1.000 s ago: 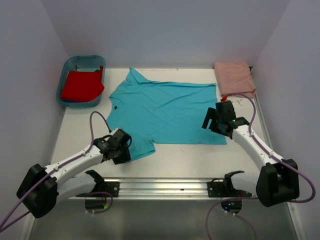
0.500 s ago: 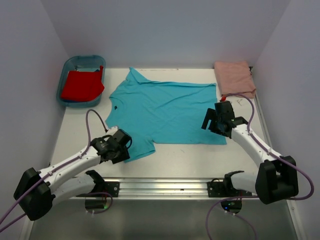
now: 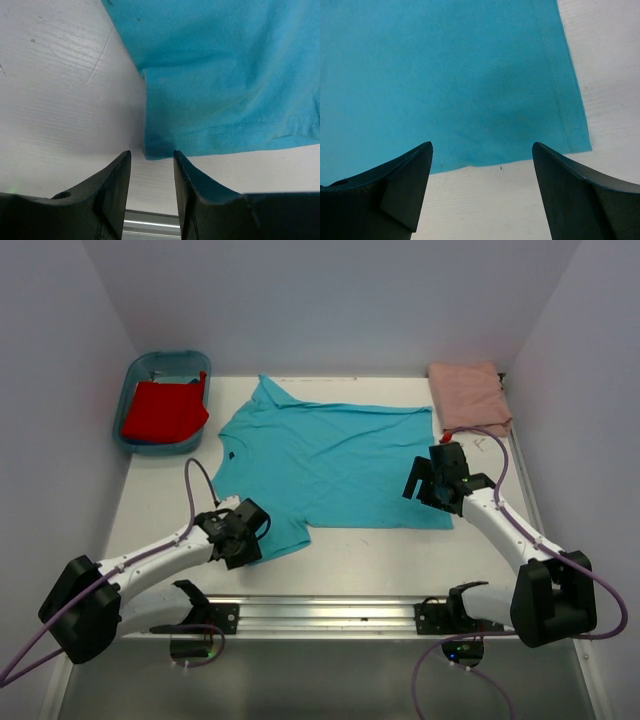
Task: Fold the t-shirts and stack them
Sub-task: Fold the tshirt
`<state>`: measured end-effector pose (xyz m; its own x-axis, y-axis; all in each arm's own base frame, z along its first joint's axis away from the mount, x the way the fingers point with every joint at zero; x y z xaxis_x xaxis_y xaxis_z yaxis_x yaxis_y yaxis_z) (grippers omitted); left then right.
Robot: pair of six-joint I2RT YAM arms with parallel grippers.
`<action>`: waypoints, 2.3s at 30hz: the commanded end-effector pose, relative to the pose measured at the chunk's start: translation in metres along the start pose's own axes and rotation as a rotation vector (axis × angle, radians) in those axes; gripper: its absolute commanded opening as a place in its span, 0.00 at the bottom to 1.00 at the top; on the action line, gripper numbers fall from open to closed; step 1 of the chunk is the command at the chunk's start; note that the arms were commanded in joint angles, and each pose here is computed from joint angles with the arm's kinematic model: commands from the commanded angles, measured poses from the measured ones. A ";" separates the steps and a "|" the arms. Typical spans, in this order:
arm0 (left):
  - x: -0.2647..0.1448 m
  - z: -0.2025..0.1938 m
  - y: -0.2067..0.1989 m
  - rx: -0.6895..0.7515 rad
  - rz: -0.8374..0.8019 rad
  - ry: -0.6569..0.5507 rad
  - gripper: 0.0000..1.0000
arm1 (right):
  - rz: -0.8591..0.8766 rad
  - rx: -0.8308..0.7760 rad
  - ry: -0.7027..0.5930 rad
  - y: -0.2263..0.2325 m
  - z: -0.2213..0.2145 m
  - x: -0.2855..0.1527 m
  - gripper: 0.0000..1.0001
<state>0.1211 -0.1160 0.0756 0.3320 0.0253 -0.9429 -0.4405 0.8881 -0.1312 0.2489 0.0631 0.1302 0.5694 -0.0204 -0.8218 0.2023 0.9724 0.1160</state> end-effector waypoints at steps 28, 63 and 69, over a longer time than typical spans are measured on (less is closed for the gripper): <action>-0.083 0.039 -0.039 -0.036 -0.266 -0.172 0.00 | -0.367 0.290 -0.088 -0.057 -0.003 -0.010 0.96; -0.100 0.061 -0.042 -0.026 -0.296 -0.315 0.00 | -0.243 0.603 0.078 -0.083 -0.036 0.022 0.16; -0.100 0.061 -0.041 -0.025 -0.293 -0.311 0.00 | -0.246 0.591 0.050 -0.085 -0.032 0.013 0.00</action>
<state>0.1531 -0.1292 0.1903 0.6560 -0.1035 -0.7476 -0.3164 0.8616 -0.3969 0.2164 -0.0104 0.0860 0.4103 -0.1875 -0.8924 0.7349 0.6475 0.2018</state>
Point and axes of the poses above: each gripper's point midway between its finger pads, its own x axis out along the fingers, its own y axis along the line the jaws close on, z = x × y, the point moved 6 cm from there along -x, back along the fingers, and after that the axes turned 6 degrees about -x, right-handed, at the moved point
